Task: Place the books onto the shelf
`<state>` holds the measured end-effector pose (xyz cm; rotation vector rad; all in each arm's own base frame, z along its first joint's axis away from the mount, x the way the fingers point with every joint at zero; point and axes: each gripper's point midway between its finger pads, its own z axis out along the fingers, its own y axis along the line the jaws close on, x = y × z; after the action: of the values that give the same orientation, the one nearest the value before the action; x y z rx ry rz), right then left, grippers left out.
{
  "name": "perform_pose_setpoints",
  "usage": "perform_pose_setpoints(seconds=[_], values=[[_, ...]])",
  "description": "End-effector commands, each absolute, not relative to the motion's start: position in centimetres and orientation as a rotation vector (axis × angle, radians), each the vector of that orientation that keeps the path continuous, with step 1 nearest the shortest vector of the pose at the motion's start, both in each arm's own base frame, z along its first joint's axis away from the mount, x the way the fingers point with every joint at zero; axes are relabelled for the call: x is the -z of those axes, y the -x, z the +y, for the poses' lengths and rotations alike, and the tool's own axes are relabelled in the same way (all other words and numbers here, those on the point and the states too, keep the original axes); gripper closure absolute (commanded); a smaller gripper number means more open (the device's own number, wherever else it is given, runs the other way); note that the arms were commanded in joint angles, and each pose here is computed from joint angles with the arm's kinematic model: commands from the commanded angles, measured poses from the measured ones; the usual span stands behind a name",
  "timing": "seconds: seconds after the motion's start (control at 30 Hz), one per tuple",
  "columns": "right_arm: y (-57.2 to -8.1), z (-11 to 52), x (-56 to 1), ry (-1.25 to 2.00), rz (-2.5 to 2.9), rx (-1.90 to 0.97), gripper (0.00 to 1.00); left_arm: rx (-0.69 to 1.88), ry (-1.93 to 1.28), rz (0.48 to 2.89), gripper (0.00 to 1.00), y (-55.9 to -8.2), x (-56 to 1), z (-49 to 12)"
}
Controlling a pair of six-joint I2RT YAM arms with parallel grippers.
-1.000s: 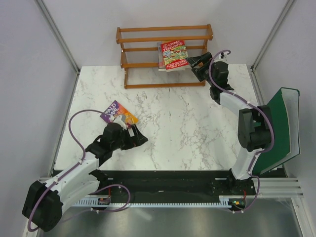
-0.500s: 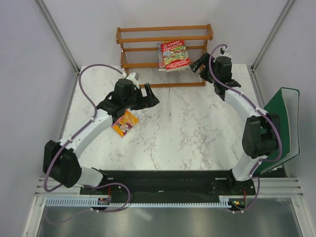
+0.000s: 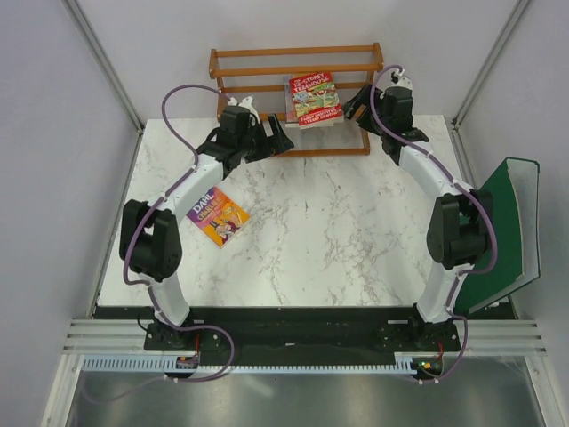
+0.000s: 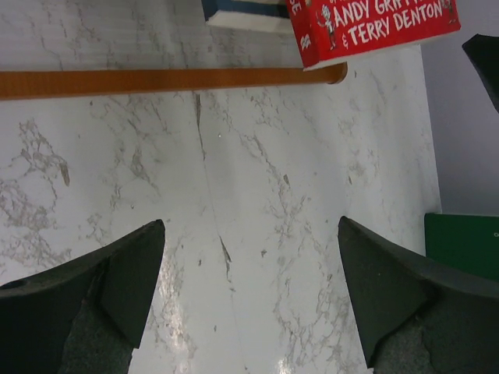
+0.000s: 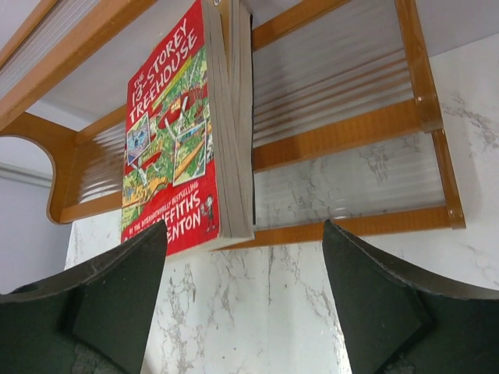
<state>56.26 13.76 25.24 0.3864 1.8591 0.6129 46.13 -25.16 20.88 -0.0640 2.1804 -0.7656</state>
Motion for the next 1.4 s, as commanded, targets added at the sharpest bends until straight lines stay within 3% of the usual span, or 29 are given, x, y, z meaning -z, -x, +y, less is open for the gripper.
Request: perform_pose_setpoints(seconds=[0.0,0.17,0.3,0.53,0.77,1.37], values=[[-58.9,14.5,-26.7,-0.371,1.804,-0.667,0.20,0.831,0.019,2.044,0.03,-49.8,-24.2,-26.5],[-60.5,15.4,-25.7,-0.379,1.797,-0.721,0.27,0.848,0.042,2.000,0.12,-52.2,-24.9,-26.8],[-61.3,15.8,-25.3,-0.399,1.779,-0.758,0.30,0.860,0.081,1.970,0.27,-53.9,-25.6,-26.5],[-62.3,16.5,-25.9,-0.413,1.735,-0.821,0.33,0.874,0.083,1.938,0.30,-56.4,-26.3,-26.8],[-63.0,17.3,-26.4,-0.415,1.702,-0.886,0.47,0.877,0.095,1.913,0.39,-58.5,-26.9,-27.1],[-63.3,18.7,-26.1,-0.411,1.669,-0.964,0.61,0.907,0.142,1.953,0.40,-60.8,-23.6,-27.7]])
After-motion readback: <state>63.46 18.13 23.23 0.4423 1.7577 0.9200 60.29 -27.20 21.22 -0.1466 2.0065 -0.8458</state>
